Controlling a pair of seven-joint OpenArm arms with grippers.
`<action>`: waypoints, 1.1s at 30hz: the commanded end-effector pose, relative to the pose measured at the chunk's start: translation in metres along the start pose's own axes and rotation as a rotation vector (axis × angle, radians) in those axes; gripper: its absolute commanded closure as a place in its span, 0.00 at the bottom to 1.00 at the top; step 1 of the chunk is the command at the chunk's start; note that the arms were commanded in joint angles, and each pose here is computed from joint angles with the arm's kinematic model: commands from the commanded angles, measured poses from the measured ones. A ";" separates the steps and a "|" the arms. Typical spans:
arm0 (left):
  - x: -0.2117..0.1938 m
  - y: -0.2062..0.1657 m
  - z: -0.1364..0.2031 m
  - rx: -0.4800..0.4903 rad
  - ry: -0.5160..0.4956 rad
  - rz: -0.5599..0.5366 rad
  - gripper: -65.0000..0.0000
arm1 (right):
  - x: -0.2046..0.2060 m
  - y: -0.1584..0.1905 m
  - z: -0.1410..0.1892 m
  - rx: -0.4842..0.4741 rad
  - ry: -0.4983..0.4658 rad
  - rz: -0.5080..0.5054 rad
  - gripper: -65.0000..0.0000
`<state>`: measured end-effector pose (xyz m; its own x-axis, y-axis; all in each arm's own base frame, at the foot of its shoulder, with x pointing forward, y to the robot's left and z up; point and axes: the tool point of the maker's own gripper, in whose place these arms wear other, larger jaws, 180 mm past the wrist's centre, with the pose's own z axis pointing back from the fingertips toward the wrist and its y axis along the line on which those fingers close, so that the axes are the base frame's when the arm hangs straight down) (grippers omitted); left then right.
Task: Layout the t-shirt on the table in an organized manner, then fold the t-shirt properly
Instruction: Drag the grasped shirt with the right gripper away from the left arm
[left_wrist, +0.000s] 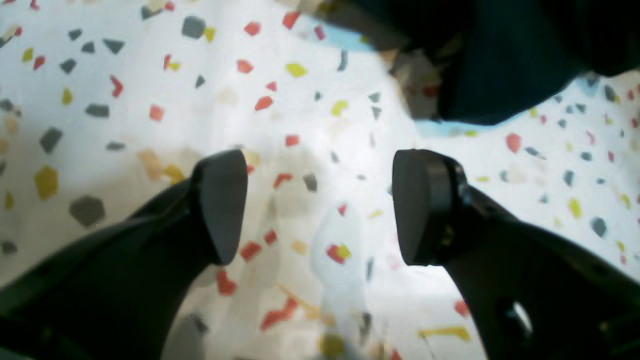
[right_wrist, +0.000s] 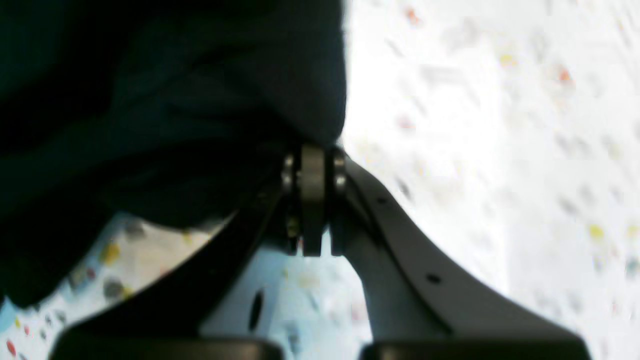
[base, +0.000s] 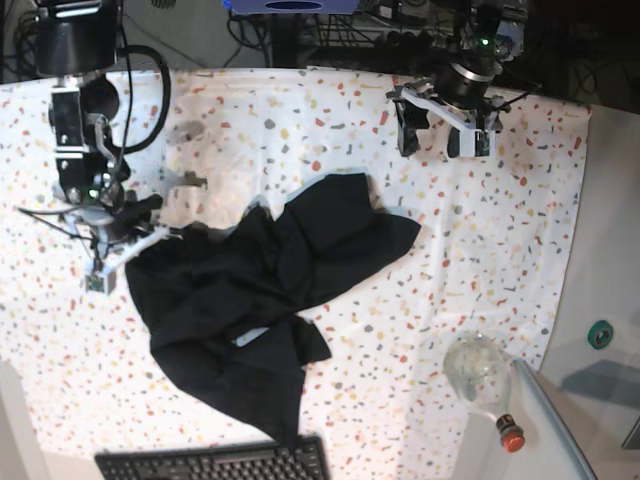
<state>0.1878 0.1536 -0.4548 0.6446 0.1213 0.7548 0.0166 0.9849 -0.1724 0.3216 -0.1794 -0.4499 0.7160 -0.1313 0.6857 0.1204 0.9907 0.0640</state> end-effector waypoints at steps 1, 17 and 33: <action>0.009 -0.005 0.001 -0.021 -0.038 -0.001 0.33 | 0.022 -0.010 0.010 -0.018 -0.076 0.004 1.00; 0.026 0.014 -0.001 -0.006 -0.060 -0.065 0.33 | 0.106 -0.083 0.103 -0.181 -0.257 -0.027 1.00; 0.038 0.020 0.000 -0.007 -0.079 -0.094 0.33 | 0.191 -0.161 0.035 -0.390 -0.190 -0.018 1.00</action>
<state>0.2058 0.1765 -0.4396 0.6101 0.0460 0.7910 0.0687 0.9915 -0.1107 0.4061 -0.3563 -0.3257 0.6218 -0.1224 0.7735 0.3968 0.9008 -0.1765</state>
